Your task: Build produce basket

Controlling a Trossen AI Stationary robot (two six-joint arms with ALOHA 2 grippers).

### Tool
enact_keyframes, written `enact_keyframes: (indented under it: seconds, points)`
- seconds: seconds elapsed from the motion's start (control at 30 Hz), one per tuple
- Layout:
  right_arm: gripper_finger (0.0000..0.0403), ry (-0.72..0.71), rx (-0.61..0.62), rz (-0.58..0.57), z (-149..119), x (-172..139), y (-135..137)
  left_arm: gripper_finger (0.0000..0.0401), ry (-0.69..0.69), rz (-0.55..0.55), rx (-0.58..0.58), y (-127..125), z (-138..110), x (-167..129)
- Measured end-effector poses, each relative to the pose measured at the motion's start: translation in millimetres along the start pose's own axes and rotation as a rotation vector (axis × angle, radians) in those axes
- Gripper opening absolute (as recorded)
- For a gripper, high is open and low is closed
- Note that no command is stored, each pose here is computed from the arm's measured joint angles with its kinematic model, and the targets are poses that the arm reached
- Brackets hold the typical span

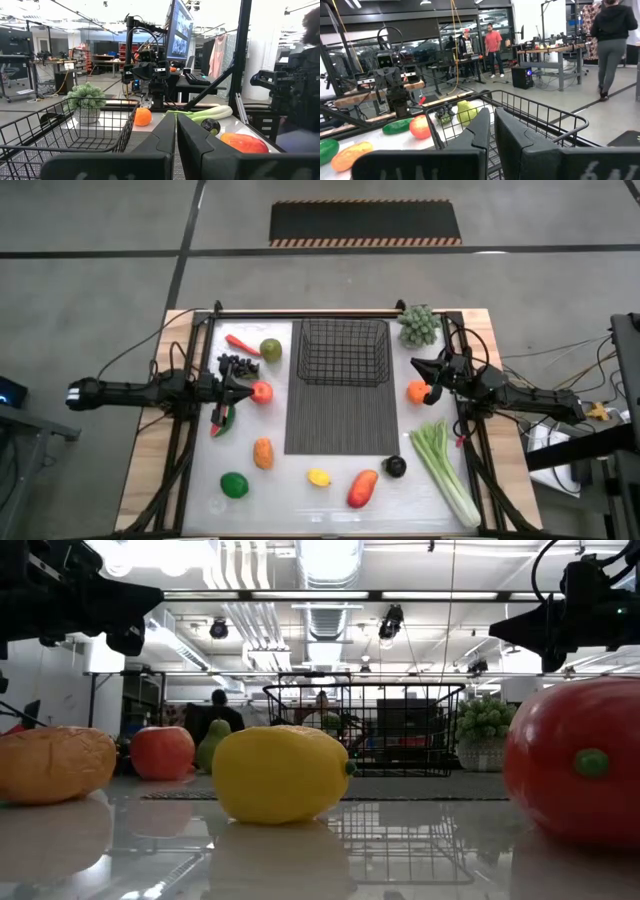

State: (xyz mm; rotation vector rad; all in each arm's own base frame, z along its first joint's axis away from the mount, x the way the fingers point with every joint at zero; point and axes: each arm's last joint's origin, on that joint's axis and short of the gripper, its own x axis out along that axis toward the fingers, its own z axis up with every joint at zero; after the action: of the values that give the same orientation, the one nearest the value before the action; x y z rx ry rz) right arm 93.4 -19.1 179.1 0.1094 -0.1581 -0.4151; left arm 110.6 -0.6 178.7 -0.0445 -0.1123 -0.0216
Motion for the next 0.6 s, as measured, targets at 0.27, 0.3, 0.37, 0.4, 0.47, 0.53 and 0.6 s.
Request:
enact_keyframes:
  seconds: [0.27,0.3,0.37,0.4,0.47,0.53,0.6]
  points:
    - [0.0018,0.0,0.0,0.0,0.0,0.0,0.0,0.0,-0.001,0.0,0.0,0.0,0.1,0.0]
    - [0.0018,0.0,0.0,0.0,0.0,0.0,0.0,0.0,-0.001,0.0,0.0,0.0,0.1,0.0]
    - [0.0018,0.0,0.0,0.0,0.0,0.0,0.0,0.0,-0.001,0.0,0.0,0.0,0.1,0.0]
    - [0.0018,0.0,0.0,0.0,0.0,0.0,0.0,0.0,-0.001,0.0,0.0,0.0,0.1,0.0]
    - [0.0018,0.0,0.0,0.0,0.0,0.0,0.0,0.0,-0.001,0.0,0.0,0.0,0.1,0.0]
    - [0.0018,0.0,0.0,0.0,0.0,0.0,0.0,0.0,-0.001,0.0,0.0,0.0,0.1,0.0]
    - [0.0018,0.0,0.0,0.0,0.0,0.0,0.0,0.0,-0.001,0.0,0.0,0.0,0.1,0.0]
